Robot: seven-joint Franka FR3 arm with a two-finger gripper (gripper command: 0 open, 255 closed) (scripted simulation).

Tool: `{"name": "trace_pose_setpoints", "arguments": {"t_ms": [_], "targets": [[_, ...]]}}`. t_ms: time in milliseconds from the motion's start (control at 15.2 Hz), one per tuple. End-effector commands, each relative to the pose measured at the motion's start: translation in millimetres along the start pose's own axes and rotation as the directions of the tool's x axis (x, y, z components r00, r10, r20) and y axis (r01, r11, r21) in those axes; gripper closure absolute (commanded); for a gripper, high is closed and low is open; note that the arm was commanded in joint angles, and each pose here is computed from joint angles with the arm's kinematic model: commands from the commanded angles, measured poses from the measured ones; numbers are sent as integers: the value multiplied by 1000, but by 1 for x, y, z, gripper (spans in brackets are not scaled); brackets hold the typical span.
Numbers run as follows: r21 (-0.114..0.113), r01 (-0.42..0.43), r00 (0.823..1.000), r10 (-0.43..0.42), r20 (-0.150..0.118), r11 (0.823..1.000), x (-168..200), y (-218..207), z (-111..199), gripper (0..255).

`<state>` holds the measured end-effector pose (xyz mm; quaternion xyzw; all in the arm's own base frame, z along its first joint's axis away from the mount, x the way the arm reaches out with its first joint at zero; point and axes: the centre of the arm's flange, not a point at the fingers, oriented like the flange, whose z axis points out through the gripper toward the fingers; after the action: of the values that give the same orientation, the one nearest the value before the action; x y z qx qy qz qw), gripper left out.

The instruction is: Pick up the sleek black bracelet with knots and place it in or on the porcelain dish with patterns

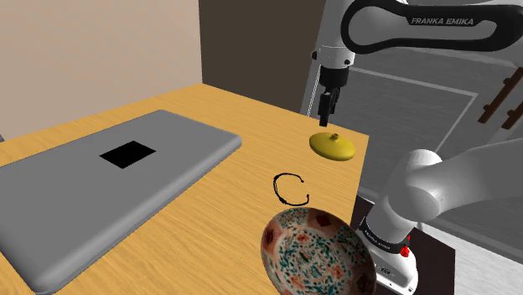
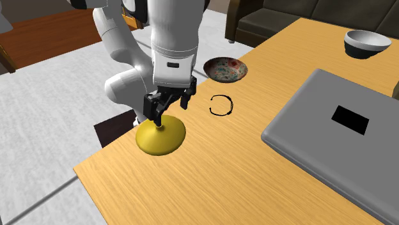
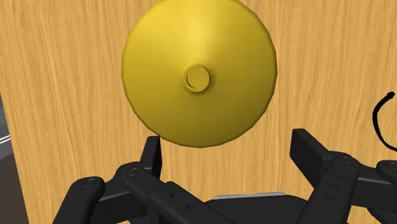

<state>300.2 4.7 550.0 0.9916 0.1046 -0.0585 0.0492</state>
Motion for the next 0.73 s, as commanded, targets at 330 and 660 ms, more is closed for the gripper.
{"name": "trace_pose_setpoints", "arguments": {"t_ms": [330, 660], "targets": [[11, 9, 1000, -9, -23, 1000, -3, -63, 12, 0], [22, 18, 999, -17, -47, 1000, -7, -126, 24, 0]]}}
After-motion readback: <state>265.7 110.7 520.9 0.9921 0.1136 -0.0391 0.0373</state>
